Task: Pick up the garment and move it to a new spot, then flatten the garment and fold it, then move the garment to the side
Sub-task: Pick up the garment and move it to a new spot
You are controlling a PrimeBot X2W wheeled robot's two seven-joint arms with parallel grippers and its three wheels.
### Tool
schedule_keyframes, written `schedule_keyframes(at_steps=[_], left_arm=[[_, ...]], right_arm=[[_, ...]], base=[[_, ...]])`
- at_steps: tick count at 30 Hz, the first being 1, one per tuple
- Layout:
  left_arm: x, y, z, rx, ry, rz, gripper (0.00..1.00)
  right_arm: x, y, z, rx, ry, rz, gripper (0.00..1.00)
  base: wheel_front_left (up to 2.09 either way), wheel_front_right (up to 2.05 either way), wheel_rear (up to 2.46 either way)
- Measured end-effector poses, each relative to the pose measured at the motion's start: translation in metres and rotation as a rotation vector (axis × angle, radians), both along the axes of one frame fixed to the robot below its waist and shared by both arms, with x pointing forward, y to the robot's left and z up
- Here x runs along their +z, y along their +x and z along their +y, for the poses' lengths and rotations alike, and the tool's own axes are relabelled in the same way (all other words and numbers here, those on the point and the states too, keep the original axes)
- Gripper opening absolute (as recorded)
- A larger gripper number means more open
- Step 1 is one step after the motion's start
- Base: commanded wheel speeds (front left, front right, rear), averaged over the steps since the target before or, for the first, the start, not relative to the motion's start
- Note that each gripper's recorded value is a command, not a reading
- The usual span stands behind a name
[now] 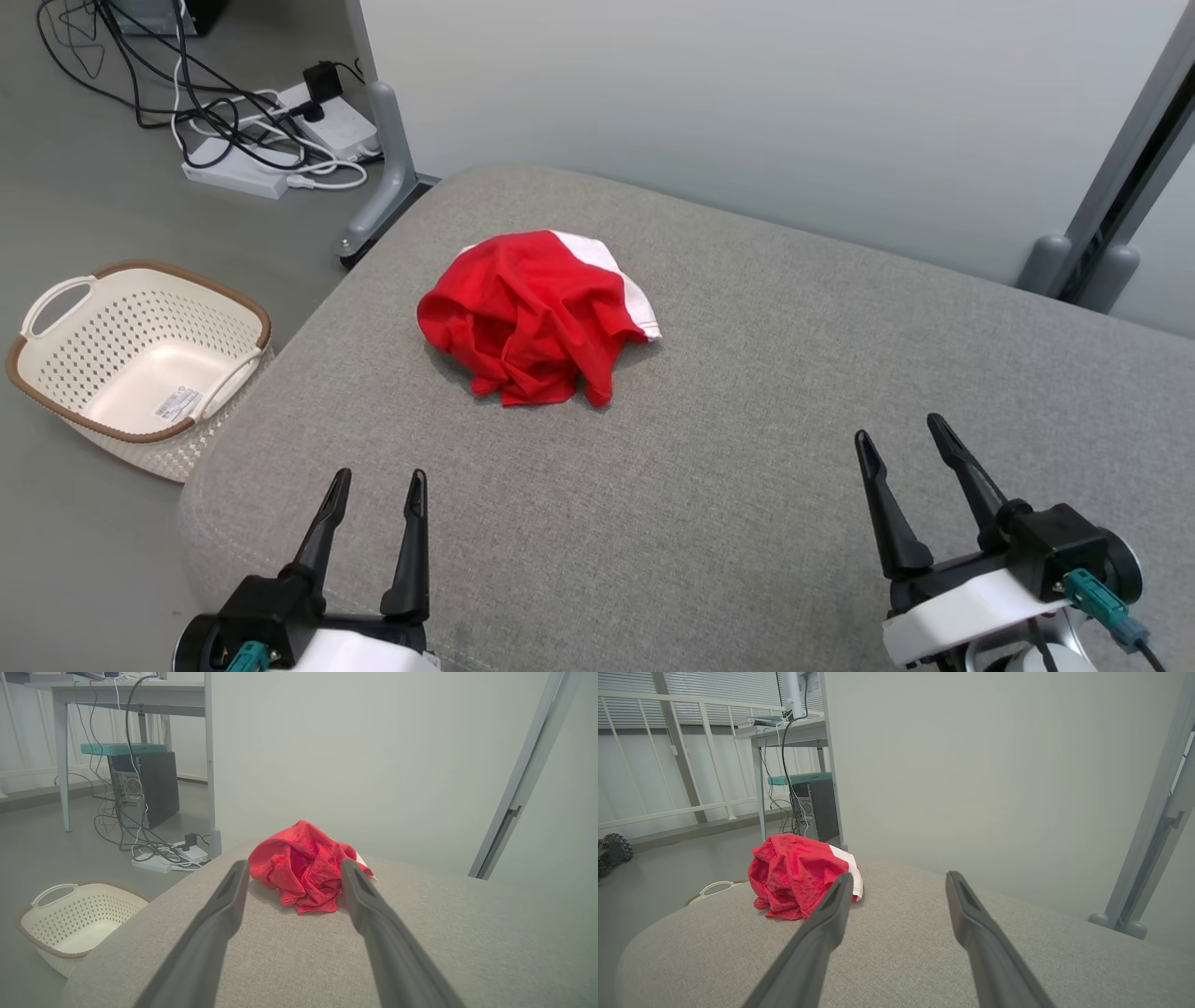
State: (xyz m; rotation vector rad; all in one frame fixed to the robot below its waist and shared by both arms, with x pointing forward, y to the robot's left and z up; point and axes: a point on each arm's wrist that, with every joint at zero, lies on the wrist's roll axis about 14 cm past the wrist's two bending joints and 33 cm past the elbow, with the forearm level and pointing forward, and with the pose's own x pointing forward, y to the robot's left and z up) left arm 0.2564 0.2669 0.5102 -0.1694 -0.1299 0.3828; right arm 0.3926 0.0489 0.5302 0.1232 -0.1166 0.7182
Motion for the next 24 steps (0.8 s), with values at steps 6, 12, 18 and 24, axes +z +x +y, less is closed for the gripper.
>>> schedule_keyframes(at_steps=[6, 12, 18, 24], left_arm=[[-0.002, 0.020, -0.001, -0.020, 0.013, 0.028, 1.00], [0.006, 0.058, 0.019, -0.016, -0.015, 0.006, 1.00], [0.007, 0.124, 0.035, -0.093, 0.041, 0.035, 1.00], [-0.018, 0.192, 0.050, -0.175, 0.047, 0.197, 1.00]], right_arm=[[-0.009, 0.013, -0.004, -0.004, -0.010, 0.008, 1.00], [-0.010, 0.044, -0.010, -0.012, -0.010, -0.031, 1.00], [-0.018, 0.071, -0.018, -0.033, 0.006, -0.047, 1.00], [-0.025, 0.092, -0.033, -0.084, 0.069, -0.025, 1.00]], base=[[0.00, 0.00, 0.00], [0.00, 0.00, 0.00], [0.00, 0.00, 0.00], [0.00, 0.00, 0.00]])
